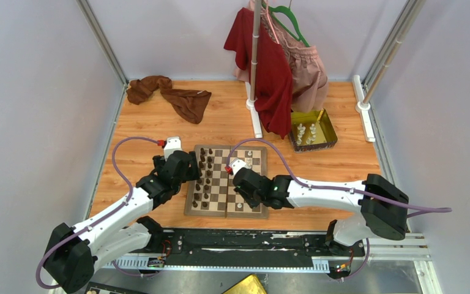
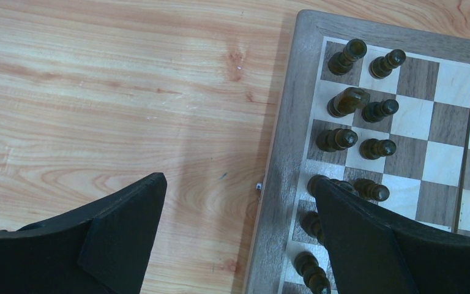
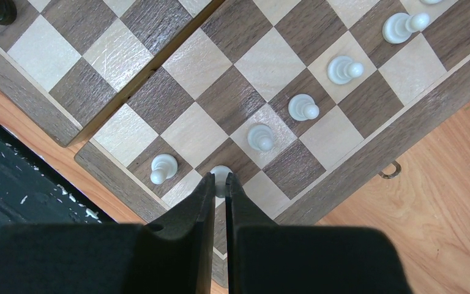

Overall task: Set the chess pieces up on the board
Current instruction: Place the chess piece on the chessboard, then pick up the chess piece from the storage box.

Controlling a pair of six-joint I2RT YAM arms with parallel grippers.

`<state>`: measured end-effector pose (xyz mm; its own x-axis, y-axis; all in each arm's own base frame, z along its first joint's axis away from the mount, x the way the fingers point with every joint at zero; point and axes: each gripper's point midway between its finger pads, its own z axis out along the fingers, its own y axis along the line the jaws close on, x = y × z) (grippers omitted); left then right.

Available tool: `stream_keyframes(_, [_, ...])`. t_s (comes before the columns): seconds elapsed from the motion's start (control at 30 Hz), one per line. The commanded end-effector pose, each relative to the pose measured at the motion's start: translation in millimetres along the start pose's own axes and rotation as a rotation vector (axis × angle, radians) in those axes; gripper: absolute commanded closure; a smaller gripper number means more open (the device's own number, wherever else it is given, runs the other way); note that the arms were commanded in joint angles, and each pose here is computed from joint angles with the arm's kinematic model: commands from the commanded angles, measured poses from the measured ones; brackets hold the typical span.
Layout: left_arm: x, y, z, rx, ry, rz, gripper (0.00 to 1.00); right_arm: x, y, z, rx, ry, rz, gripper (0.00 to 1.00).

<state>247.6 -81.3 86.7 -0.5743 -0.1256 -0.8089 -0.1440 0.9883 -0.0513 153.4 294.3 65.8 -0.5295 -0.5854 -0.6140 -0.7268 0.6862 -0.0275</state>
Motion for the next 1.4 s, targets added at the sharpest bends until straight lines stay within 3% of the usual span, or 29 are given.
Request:
stream_keyframes(0.0, [-3, -3, 1, 0.005, -0.022, -0.023, 0.00, 6, -3, 5, 0.008, 0.015, 0.015, 0.91])
stream_keyframes(0.4, [-2, -3, 0, 0.010, -0.025, -0.029, 0.00, -1, -4, 1, 0.012, -0.004, 0.011, 0.72])
stream_keyframes(0.87, [-4, -3, -1, 0.013, -0.030, -0.034, 0.00, -15, -6, -20, 0.012, -0.061, 0.011, 0.71])
stream_keyframes(1.37, [-6, -3, -2, 0.012, -0.033, -0.036, 0.00, -18, 35, -28, -0.137, -0.058, -0.085, 0.70])
